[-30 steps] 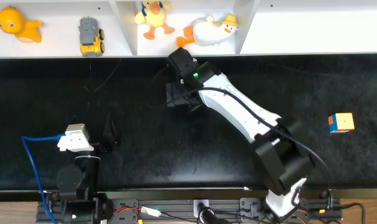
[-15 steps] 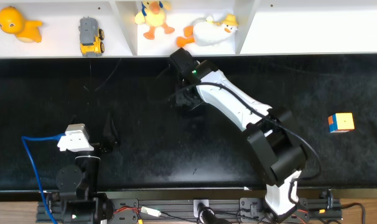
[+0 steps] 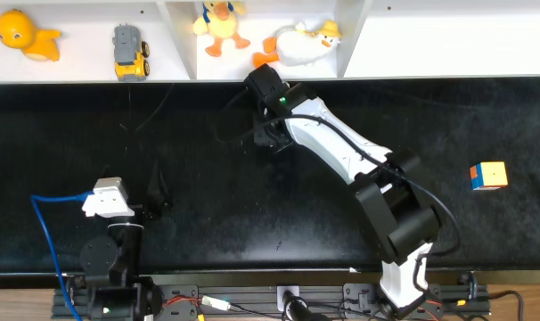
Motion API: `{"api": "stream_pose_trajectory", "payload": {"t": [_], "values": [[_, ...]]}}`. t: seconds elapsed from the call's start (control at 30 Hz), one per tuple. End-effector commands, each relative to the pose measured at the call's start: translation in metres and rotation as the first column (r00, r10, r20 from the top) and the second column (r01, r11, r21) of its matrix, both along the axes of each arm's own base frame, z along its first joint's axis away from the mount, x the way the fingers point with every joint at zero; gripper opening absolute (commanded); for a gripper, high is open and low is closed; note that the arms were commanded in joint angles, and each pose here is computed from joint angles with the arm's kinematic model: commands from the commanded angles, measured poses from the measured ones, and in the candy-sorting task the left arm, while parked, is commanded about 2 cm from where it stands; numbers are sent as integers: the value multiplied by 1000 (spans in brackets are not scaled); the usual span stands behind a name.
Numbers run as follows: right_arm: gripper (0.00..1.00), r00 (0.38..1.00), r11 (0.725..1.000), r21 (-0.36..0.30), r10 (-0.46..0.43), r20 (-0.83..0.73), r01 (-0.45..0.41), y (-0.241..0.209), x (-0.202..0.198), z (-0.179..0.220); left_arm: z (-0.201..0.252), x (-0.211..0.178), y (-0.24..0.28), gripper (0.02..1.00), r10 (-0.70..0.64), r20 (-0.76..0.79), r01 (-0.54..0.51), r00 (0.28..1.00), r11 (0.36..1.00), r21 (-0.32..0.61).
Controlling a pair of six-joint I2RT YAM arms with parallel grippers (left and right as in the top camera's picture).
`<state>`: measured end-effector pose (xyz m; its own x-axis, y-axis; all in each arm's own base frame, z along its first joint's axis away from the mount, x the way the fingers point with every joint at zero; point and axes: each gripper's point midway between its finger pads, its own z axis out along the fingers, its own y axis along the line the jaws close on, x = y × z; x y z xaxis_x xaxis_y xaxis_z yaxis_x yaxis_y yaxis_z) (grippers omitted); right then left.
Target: Store Toys
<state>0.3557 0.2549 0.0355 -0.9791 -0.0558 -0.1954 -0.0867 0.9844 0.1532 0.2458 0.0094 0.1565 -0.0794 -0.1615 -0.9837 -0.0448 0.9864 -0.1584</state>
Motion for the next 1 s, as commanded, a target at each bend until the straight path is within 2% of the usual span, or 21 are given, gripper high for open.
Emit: {"api": "stream_pose_trajectory", "payload": {"t": [0.03,0.4,0.57,0.83,1.0], "values": [[380,1000,1000,0,-3,18,3,3,8,1,0,0,-1,998,-7,7,7,1000,1000,7],[224,999,999,-39,-4,-44,2,-2,0,-23,0,0,-1,998,-7,7,7,1000,1000,7],[58,998,999,-47,-3,-62,0,-4,-4,-25,0,0,-1,998,-7,7,7,1000,1000,7],[45,994,998,-62,-3,-112,-4,-8,-15,-25,0,0,-1,996,-7,7,7,1000,1000,7],[45,985,998,-64,-4,-174,-7,-10,-27,-3,0,0,-1,998,-7,7,7,1000,1000,7]]}}
